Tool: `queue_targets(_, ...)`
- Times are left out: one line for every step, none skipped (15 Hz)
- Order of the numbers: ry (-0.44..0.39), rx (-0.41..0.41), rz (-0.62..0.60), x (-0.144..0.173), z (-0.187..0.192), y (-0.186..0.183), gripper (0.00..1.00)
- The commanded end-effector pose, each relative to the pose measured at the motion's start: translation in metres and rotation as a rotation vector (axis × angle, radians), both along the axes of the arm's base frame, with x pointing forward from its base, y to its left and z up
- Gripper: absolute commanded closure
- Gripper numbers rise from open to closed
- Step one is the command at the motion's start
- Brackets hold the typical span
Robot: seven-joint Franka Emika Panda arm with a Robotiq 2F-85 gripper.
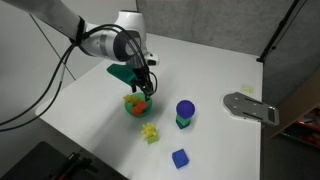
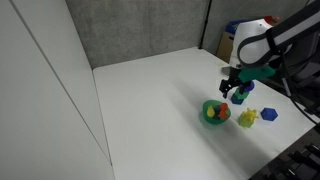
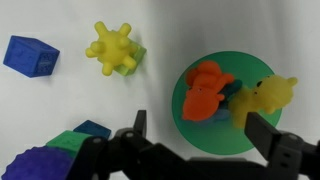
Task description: Pick up the orange toy from the green bowl and put it on the blue block
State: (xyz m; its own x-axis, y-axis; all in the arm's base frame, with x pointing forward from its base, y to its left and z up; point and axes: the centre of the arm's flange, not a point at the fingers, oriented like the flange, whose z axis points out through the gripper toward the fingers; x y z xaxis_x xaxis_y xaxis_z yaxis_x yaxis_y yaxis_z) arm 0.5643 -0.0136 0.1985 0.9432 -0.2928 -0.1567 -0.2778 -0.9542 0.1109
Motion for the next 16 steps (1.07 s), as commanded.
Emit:
queue_targets(0.016, -0.033, -0.045, 0.019, -0.029, 0.006, 0.00)
queue_targets(0.025, -0.034, -0.054, 0.020, -0.037, 0.008, 0.00)
queue_targets(0.035, -0.045, -0.056, 0.020, -0.046, 0.010, 0.00)
queue_targets(0.046, -0.051, -0.060, 0.020, -0.055, 0.012, 0.00)
queue_targets(0.056, -0.057, -0.062, 0.021, -0.064, 0.013, 0.00)
queue_targets(0.064, -0.060, -0.067, 0.021, -0.071, 0.014, 0.00)
queue_targets(0.072, -0.062, -0.070, 0.022, -0.077, 0.015, 0.00)
queue_targets(0.076, -0.068, -0.071, 0.023, -0.082, 0.017, 0.00)
queue_targets(0.079, -0.075, -0.071, 0.024, -0.085, 0.018, 0.00)
queue_targets(0.081, -0.078, -0.071, 0.024, -0.088, 0.018, 0.09)
queue_targets(0.084, -0.079, -0.070, 0.025, -0.089, 0.019, 0.28)
queue_targets(0.083, -0.082, -0.068, 0.026, -0.090, 0.020, 0.34)
queue_targets(0.083, -0.077, -0.068, 0.026, -0.088, 0.021, 0.44)
queue_targets(0.082, -0.074, -0.071, 0.027, -0.085, 0.023, 0.51)
queue_targets(0.079, -0.067, -0.068, 0.026, -0.080, 0.025, 0.59)
queue_targets(0.081, -0.054, -0.063, 0.025, -0.074, 0.027, 0.68)
